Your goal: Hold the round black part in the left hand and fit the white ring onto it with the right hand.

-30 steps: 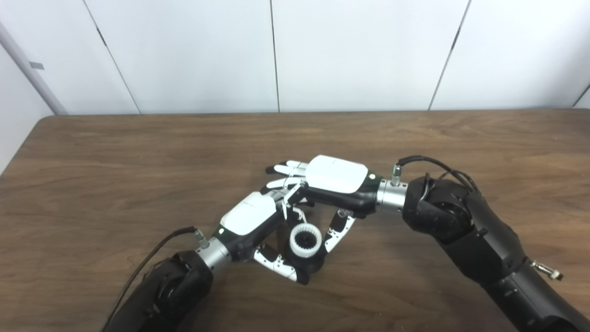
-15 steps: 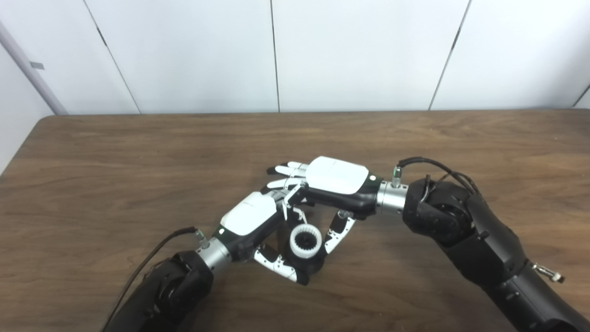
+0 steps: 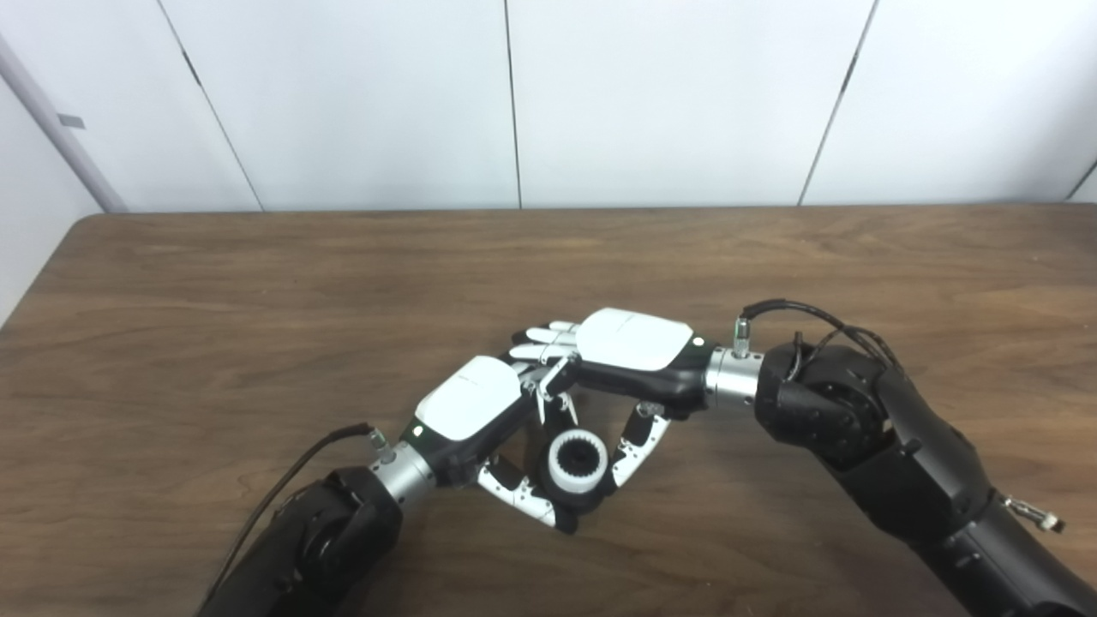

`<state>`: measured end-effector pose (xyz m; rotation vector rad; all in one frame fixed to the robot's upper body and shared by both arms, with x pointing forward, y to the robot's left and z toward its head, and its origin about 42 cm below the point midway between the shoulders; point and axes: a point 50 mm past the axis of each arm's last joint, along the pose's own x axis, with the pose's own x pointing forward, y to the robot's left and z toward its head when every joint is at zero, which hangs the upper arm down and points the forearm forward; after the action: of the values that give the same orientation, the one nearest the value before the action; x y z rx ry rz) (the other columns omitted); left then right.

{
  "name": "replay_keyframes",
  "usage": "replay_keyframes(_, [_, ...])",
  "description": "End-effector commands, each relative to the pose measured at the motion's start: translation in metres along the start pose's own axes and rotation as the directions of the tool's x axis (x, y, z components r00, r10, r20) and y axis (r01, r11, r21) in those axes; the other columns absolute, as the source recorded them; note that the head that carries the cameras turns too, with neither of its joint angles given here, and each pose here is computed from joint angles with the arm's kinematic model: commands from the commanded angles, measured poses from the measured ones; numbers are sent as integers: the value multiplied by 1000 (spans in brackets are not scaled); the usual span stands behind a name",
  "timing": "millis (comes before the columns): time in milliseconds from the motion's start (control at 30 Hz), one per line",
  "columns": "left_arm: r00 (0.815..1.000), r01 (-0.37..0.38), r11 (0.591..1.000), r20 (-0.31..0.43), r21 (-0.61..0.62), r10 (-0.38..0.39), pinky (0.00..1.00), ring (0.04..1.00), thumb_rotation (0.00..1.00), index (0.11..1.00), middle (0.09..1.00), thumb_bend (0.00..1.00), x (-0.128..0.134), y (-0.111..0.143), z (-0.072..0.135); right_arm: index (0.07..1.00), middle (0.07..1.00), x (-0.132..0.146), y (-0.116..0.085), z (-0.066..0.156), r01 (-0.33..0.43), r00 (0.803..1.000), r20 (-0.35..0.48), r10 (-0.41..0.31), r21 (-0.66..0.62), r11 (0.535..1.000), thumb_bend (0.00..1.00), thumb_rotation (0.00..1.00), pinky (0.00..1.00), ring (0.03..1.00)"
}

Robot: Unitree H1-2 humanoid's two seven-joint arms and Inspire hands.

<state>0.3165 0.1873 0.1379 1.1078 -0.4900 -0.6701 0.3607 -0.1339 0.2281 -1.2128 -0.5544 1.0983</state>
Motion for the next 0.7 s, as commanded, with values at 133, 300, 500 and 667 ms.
replay_keyframes(133, [1000, -22, 1000, 8, 4, 22, 1000, 1000, 56, 480, 862, 524, 4, 7, 2, 602, 988, 0, -2, 6, -25, 999, 19, 25, -19, 1000, 1000, 215, 1000, 1000])
replay_keyframes(300, [1000, -21, 1000, 4, 2, 21, 1000, 1000, 56, 480, 862, 524, 3, 7, 2, 616, 985, 1, -3, 6, -15, 1000, 24, 15, -16, 1000, 1000, 215, 1000, 1000])
replay_keyframes(500, [1000, -22, 1000, 3, -1, 22, 1000, 1000, 55, 480, 886, 524, 3, 7, 0, 625, 984, 1, -6, 7, -14, 1000, 22, 14, -20, 1000, 1000, 196, 1000, 1000])
replay_keyframes(667, [1000, -29, 1000, 0, -3, 29, 1000, 1000, 56, 481, 880, 524, 1, 6, -4, 626, 987, -2, -8, 5, 7, 1000, 28, -6, -22, 1000, 1000, 176, 1000, 1000])
